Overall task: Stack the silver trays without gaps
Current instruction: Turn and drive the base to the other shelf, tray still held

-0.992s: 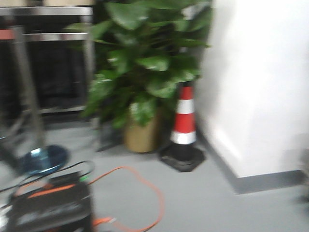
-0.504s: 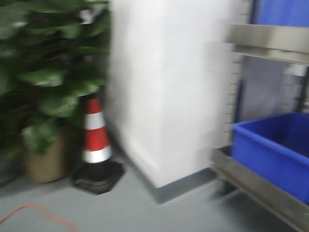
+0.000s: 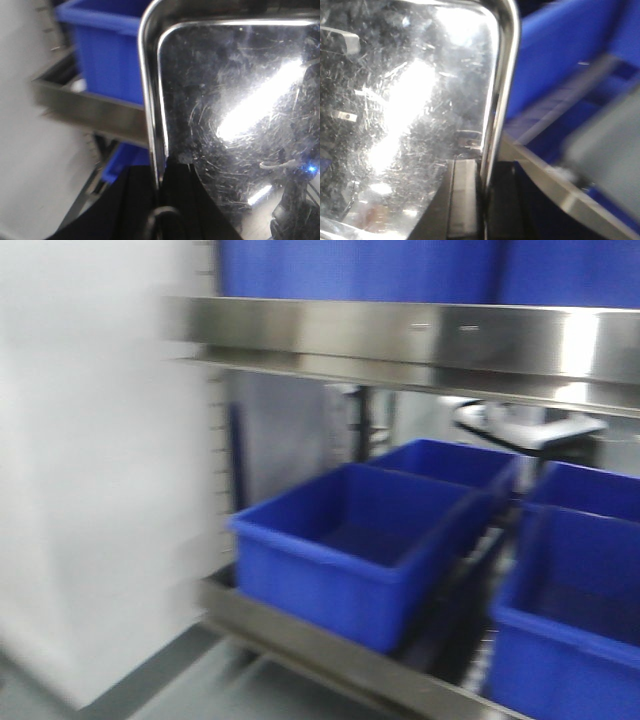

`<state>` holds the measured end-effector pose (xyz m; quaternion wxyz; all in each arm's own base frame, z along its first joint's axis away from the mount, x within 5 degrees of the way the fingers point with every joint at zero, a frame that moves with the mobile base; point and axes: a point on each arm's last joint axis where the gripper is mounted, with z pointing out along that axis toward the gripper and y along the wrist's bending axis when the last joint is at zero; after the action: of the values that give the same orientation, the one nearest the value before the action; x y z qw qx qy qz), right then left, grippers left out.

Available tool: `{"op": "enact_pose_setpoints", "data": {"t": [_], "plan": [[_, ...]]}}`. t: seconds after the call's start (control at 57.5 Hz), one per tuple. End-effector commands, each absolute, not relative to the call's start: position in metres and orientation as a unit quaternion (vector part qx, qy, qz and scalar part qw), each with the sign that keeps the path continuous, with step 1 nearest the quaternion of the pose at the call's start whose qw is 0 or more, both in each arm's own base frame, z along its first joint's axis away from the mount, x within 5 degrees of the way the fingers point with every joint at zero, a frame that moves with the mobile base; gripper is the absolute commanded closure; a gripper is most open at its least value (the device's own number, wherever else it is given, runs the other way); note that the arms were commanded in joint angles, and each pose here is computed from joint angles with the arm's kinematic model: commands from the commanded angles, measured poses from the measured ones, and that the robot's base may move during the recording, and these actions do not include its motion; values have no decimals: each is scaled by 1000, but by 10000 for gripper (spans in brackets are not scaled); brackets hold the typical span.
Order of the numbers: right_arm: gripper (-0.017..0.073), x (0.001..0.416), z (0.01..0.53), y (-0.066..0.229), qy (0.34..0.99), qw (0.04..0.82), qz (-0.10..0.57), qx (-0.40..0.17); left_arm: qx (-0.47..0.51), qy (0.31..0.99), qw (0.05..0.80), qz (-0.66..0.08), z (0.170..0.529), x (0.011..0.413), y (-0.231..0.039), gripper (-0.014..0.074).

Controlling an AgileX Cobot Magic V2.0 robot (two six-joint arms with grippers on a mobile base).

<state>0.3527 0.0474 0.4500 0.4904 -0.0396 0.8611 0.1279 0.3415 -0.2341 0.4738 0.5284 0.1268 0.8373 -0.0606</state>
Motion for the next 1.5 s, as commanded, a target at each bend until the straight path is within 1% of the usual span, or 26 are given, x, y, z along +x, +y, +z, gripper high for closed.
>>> {"op": "enact_pose_setpoints", "data": {"t": [0.0,1.479], "plan": [[638,350,457,45,852,509,110,-51,127,818,559,-54,488,338,-228,593],[638,350,457,45,852,509,110,-51,127,818,559,-54,488,338,-228,593]]}}
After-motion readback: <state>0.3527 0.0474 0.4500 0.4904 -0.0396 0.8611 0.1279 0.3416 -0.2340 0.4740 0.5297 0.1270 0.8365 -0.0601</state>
